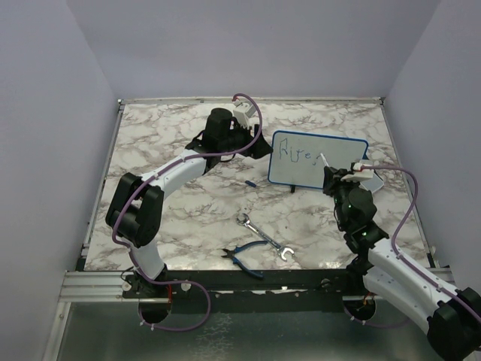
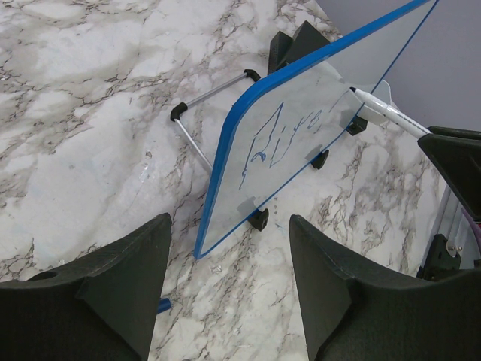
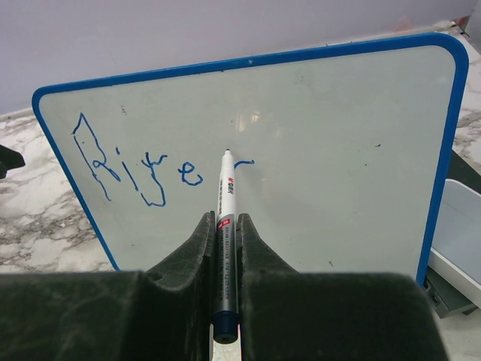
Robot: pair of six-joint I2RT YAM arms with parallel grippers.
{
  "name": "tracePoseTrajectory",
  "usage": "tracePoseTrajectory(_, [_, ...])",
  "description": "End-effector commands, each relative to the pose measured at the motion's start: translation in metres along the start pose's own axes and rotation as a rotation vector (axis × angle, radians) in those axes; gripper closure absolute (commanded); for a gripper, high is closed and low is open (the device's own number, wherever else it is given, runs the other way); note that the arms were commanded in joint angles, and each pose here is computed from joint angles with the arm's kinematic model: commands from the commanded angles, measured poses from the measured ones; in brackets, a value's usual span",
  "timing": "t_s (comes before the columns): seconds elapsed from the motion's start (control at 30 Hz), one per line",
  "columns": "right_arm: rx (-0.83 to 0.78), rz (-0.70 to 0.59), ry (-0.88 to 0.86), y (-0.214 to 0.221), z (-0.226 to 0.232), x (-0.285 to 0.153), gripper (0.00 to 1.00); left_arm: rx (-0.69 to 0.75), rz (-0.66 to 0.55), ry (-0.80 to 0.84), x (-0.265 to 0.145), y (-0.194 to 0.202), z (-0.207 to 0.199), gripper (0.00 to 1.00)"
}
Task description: Write a sentence on the whiteboard
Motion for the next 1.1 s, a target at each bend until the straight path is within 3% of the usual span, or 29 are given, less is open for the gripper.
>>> tracePoseTrajectory(0.0, [0.003,-0.038,0.043,-0.010,-0.004,0.004,0.99,0.001,0.008,0.025,-0.001,0.000,-0.004,0.35])
tracePoseTrajectory(1.07, [0.012,0.095,0.106,0.026,-0.020,-0.008,0.99,0.008,-0.001,0.031,-0.003,-0.004,-0.006,0.35])
Point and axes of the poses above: each gripper's point midway between its finger pads, its own x axis out along the fingers, its own z axis along the line the jaws close on, y = z × x, the point moved 4 cm from there along -x, back along the fingers, and after that the axes turned 8 degrees about x, right-handed, at the moved point
